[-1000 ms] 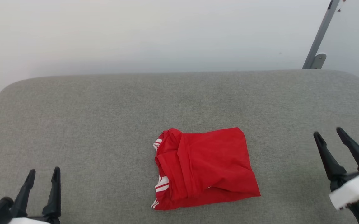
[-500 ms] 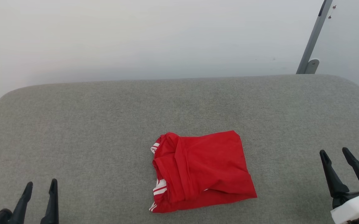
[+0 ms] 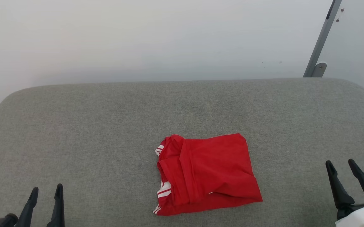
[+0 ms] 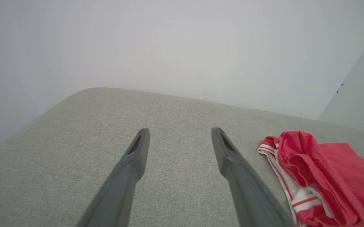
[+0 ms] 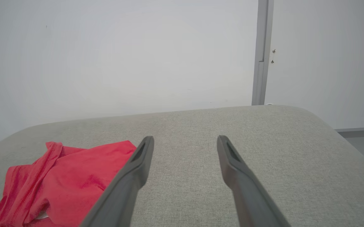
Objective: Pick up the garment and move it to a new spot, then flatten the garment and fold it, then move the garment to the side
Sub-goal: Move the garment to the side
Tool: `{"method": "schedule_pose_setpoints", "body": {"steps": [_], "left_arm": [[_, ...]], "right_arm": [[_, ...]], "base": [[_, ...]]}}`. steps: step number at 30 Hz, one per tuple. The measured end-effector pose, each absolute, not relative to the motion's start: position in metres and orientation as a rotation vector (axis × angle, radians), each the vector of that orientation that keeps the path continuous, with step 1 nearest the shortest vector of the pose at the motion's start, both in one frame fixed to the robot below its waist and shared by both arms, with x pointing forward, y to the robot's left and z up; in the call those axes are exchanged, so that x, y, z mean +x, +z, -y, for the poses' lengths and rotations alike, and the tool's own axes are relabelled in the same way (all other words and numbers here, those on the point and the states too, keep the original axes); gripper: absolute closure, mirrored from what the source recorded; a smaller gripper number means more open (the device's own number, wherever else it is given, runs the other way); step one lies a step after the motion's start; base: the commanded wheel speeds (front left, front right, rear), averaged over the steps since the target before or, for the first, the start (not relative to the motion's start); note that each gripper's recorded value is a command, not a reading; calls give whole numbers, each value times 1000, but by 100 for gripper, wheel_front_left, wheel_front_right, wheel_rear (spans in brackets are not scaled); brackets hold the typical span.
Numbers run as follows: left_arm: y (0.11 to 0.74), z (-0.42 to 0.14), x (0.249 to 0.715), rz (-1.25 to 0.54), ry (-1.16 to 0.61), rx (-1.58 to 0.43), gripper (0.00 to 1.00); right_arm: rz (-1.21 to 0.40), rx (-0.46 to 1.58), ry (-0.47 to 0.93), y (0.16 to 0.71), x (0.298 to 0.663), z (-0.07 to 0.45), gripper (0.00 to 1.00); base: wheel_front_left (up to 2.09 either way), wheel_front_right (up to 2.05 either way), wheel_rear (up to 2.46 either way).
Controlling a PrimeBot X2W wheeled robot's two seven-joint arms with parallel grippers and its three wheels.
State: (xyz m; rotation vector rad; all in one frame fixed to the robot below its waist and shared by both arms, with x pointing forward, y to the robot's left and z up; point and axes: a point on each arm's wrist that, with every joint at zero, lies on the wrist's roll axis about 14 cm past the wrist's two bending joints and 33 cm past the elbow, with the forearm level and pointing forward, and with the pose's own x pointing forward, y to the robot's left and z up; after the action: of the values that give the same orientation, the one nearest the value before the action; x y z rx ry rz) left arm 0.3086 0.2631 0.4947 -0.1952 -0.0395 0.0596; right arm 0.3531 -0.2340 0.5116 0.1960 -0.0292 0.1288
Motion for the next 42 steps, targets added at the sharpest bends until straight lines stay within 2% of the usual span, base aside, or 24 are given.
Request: {"method": "schedule_pose_setpoints", "body": {"steps": [9, 15, 24, 36, 42], "left_arm": [[492, -263, 307, 34, 65, -204, 0], [491, -261, 307, 30, 69, -217, 0], [479, -268, 302, -8, 106, -236, 0], [466, -279, 304, -52, 167, -257, 0], [463, -283, 309, -63, 183, -265, 0]], "right_arm": [[-5, 217, 185, 507, 359, 215, 0], [-137, 233, 319, 502, 380, 175, 0], [-523, 210, 468, 464, 406, 133, 0], [-1005, 6, 571, 397, 412, 110, 0], [-1140, -11, 604, 378, 411, 93, 0]], "base": [[0, 0, 0], [0, 0, 0], [0, 0, 0], [0, 0, 0], [0, 0, 0]]}}
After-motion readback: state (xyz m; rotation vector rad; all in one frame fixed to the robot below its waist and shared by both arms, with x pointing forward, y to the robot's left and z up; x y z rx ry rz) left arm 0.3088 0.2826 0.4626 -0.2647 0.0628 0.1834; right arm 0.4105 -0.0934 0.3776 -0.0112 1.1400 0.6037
